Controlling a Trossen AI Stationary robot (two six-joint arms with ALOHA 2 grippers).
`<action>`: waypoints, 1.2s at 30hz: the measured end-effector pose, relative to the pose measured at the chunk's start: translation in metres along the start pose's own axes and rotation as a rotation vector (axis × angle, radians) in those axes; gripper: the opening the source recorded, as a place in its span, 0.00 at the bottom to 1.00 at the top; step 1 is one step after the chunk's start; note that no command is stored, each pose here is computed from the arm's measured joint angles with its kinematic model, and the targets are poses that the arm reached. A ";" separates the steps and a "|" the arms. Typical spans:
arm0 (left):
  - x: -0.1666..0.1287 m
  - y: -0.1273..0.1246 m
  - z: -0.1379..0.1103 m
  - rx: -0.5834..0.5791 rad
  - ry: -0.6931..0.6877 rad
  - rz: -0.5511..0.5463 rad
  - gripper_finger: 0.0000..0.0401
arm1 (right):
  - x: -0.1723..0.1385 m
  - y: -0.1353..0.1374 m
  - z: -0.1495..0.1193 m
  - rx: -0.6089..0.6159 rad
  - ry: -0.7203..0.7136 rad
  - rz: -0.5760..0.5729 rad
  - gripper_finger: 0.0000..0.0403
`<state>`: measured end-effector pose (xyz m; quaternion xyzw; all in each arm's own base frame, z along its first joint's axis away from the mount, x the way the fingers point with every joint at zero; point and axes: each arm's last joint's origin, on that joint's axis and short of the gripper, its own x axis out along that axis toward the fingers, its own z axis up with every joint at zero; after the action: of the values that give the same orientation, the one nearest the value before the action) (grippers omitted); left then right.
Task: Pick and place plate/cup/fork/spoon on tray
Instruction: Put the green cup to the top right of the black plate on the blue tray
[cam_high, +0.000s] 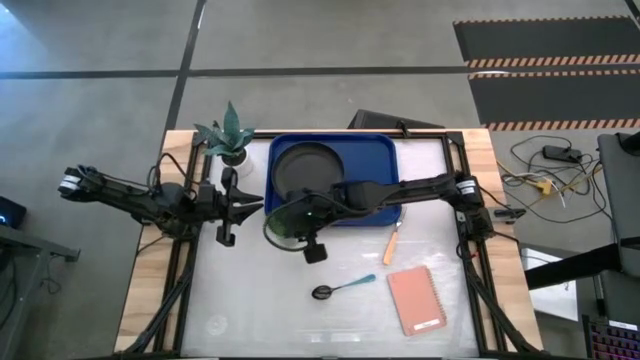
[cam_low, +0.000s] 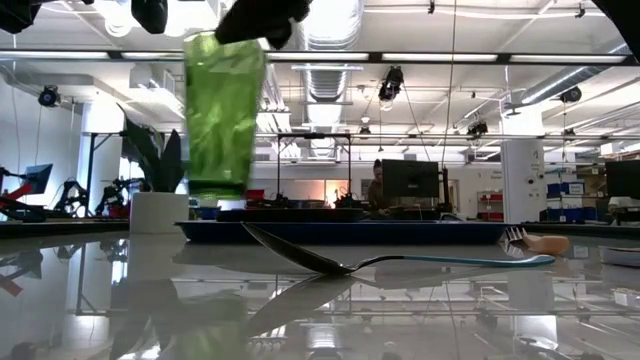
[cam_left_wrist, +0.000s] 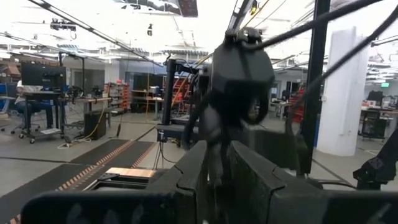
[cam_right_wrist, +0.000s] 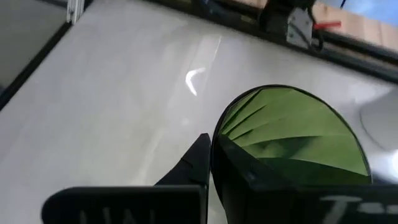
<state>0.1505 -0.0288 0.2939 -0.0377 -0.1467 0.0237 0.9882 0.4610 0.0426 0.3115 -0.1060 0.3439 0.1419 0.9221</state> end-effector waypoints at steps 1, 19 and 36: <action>0.000 0.000 0.000 0.000 0.001 -0.004 0.13 | -0.007 0.000 0.001 0.002 0.018 -0.011 0.02; 0.001 -0.001 -0.002 -0.023 0.008 -0.028 0.13 | -0.128 -0.046 -0.069 0.282 0.167 -0.434 0.02; 0.001 -0.001 -0.001 -0.017 -0.001 -0.028 0.13 | -0.170 -0.121 -0.186 0.542 0.066 -0.638 0.02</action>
<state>0.1513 -0.0297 0.2936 -0.0440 -0.1479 0.0089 0.9880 0.2658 -0.1578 0.2983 0.0347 0.3482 -0.2496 0.9029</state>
